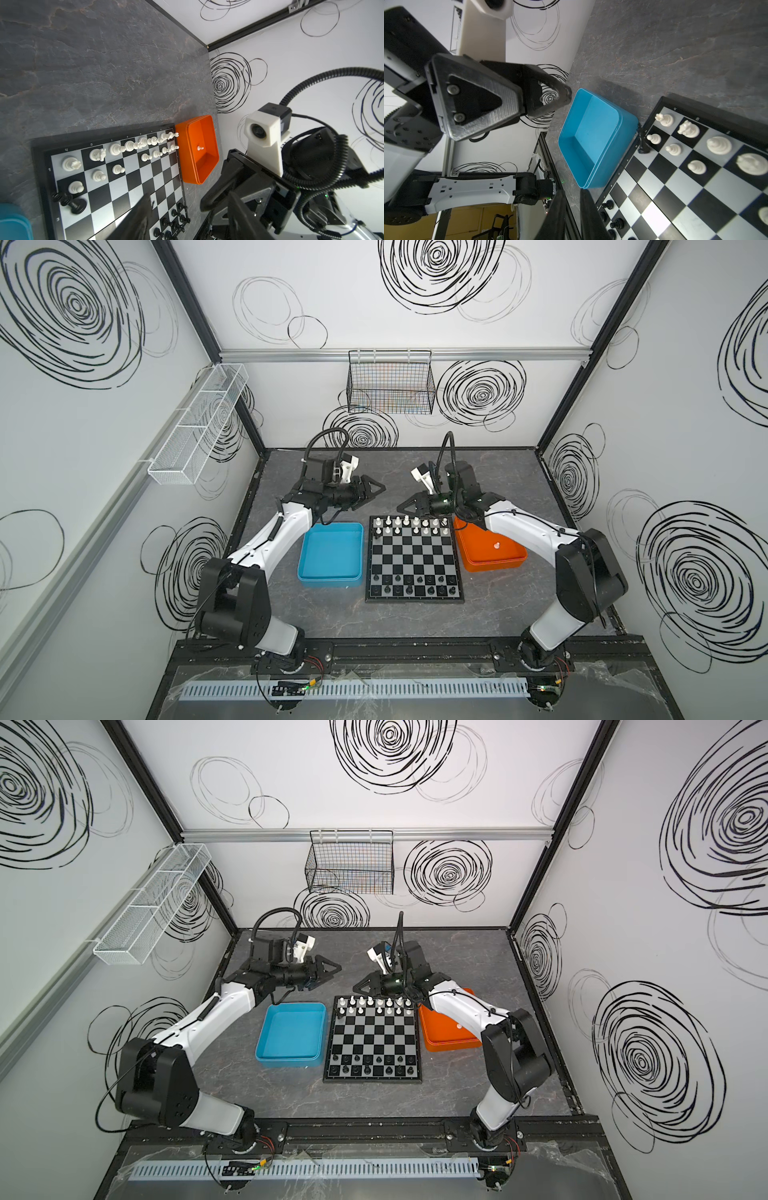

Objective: Set up the chess pieces on the board

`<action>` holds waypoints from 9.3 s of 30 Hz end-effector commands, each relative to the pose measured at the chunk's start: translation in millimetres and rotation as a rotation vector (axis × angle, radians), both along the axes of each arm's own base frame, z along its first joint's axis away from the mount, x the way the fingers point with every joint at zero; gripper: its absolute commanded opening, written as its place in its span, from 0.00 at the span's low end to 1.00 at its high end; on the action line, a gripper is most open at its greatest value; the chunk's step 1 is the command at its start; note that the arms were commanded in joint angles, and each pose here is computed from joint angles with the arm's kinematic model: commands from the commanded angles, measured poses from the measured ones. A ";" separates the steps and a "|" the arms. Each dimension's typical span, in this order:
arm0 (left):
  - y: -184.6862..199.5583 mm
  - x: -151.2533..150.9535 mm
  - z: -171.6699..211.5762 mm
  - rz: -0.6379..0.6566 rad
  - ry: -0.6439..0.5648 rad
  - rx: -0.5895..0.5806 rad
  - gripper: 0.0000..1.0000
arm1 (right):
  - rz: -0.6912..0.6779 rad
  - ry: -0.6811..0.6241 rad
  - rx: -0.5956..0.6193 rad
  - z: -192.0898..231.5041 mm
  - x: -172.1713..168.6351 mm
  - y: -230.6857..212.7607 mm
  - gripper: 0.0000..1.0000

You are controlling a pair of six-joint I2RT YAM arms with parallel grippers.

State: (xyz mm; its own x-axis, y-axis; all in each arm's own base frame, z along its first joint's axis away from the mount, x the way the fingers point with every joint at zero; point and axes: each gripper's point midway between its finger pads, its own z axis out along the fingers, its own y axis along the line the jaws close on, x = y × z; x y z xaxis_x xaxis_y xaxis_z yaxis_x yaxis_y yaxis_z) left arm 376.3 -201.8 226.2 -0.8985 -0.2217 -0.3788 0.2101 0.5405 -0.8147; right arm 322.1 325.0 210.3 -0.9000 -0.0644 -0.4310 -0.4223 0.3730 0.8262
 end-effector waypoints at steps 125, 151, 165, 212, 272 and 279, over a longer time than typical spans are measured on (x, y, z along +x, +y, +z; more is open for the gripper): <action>35.7 22.5 -221.6 -0.400 -0.102 0.977 0.39 | -0.196 -0.047 -0.314 -47.3 28.5 -106.8 0.26; 52.2 19.7 -163.5 -0.249 -0.096 0.956 0.15 | -0.197 -0.086 -0.290 -27.0 33.7 -104.1 0.26; 14.2 -6.5 -58.7 -0.259 -0.325 0.552 0.19 | -0.110 -0.151 -0.180 28.9 39.8 -96.7 0.50; -59.1 -41.6 37.2 -0.371 -0.558 0.306 0.20 | 0.135 0.021 0.113 46.2 6.4 -0.3 0.50; -57.6 -41.6 23.7 -0.364 -0.529 0.318 0.36 | 0.072 -0.049 0.139 65.4 13.1 -1.7 0.15; -57.5 -41.7 23.8 -0.364 -0.528 0.319 0.53 | 0.024 -0.079 0.132 71.5 20.6 -10.6 0.14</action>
State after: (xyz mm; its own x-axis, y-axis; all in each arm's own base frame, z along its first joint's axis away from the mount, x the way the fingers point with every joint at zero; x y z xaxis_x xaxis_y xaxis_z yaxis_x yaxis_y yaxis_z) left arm 335.1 -256.9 242.5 -0.6044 0.2542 -0.7550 0.7249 0.5687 -0.3888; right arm 341.3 321.5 263.1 -0.8924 -0.0595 -0.4474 -0.4469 0.2549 0.8575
